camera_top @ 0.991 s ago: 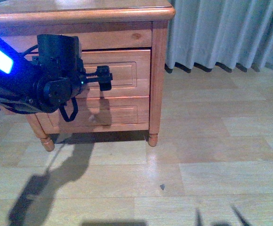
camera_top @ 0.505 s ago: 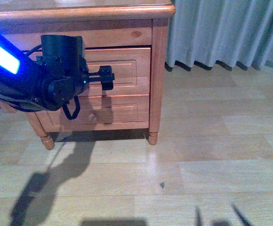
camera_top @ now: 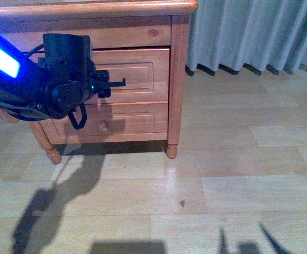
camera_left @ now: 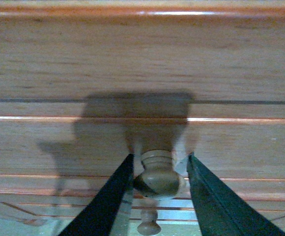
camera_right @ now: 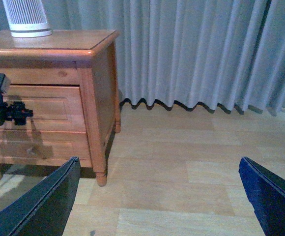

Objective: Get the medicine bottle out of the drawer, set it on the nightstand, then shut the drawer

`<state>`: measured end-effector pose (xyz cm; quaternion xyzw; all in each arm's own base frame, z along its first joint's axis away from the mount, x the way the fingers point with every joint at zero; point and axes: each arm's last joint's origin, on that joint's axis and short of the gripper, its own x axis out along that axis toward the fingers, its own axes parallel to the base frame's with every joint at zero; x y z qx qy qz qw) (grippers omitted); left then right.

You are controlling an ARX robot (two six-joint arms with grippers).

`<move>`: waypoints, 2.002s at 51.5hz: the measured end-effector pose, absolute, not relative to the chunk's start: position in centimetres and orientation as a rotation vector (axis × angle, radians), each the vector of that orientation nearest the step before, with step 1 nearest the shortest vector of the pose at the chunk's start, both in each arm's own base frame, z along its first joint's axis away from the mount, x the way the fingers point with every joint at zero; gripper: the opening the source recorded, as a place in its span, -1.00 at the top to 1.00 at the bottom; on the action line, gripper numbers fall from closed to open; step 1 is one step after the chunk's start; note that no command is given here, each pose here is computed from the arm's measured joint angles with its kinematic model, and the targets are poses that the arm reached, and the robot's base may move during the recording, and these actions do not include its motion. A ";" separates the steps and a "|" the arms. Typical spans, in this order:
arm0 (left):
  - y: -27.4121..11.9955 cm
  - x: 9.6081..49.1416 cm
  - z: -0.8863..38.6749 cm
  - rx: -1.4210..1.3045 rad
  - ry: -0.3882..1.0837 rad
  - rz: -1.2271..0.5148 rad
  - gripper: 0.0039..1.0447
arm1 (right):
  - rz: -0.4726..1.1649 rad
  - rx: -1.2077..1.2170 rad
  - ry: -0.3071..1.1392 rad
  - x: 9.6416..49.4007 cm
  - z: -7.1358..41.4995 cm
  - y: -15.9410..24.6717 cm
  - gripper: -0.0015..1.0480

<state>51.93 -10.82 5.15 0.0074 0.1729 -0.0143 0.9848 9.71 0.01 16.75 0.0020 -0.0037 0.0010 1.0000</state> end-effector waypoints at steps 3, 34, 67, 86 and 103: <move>-10.7 52.0 5.2 0.018 0.348 -0.027 0.49 | 0.002 0.004 -0.007 9.7 16.8 0.0 -0.87; -10.4 40.2 4.4 -0.003 0.403 -0.038 0.54 | 0.002 0.004 -0.007 9.7 16.8 0.0 -0.87; -9.1 25.1 5.4 -0.089 0.579 -0.049 -0.88 | 0.002 0.004 -0.008 9.7 16.8 0.0 -0.87; -5.3 23.4 18.3 -0.152 0.445 -0.156 -0.88 | 0.002 0.004 -0.007 9.7 16.8 0.0 -0.87; -3.4 15.6 27.7 -0.173 0.230 -0.180 -0.88 | 0.002 0.004 -0.007 9.7 16.8 0.0 -0.87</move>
